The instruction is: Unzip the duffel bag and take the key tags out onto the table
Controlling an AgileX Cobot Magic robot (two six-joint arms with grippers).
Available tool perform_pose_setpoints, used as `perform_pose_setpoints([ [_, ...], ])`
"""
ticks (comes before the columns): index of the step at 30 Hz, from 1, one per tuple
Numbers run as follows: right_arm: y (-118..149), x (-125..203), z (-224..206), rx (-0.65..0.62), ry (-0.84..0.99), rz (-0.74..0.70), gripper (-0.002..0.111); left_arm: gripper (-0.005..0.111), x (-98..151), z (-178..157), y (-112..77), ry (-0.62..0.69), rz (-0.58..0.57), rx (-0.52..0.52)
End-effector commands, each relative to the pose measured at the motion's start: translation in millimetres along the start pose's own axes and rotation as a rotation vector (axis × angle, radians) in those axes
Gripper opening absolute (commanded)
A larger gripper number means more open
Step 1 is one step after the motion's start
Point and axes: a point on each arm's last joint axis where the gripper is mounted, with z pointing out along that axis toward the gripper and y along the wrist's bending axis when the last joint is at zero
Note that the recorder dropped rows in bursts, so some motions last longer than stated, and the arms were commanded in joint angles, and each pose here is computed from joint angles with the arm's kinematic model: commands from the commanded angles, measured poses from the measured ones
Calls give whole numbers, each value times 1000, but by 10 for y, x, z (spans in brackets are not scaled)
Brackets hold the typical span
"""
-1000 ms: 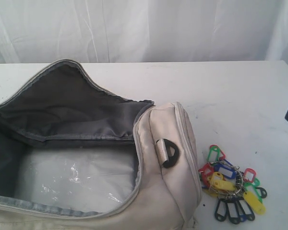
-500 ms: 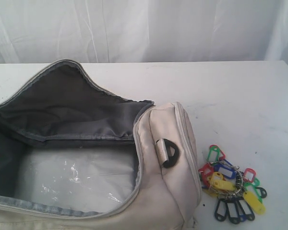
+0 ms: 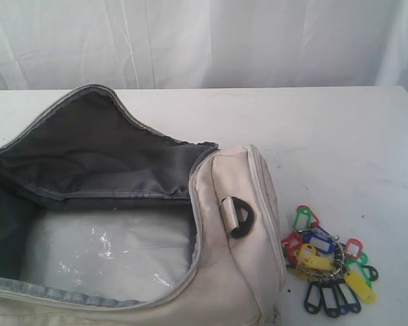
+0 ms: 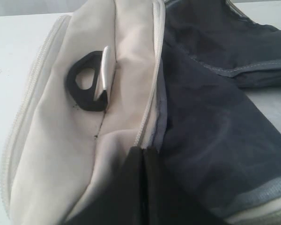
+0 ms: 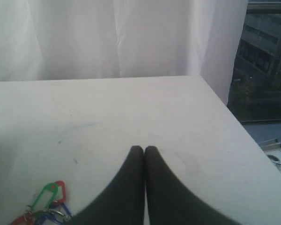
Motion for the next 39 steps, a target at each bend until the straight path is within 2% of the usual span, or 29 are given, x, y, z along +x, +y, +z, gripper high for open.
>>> perform_pose_setpoints([
  [1,-10,185,20,16,7,-3,0,0,42,6,-5,27,-10,6],
  [4,0,227,19,5,52,-21,0,0,42,6,-5,27,-10,6],
  [18,-3,228,19,9,53,-5,0,0,42,6,-5,27,-10,6],
  [24,-47,248,9,59,70,43,0,0,42,6,-5,27,-10,6],
  [39,-53,328,-8,65,157,14,0,0,42,6,-5,27,-10,6],
])
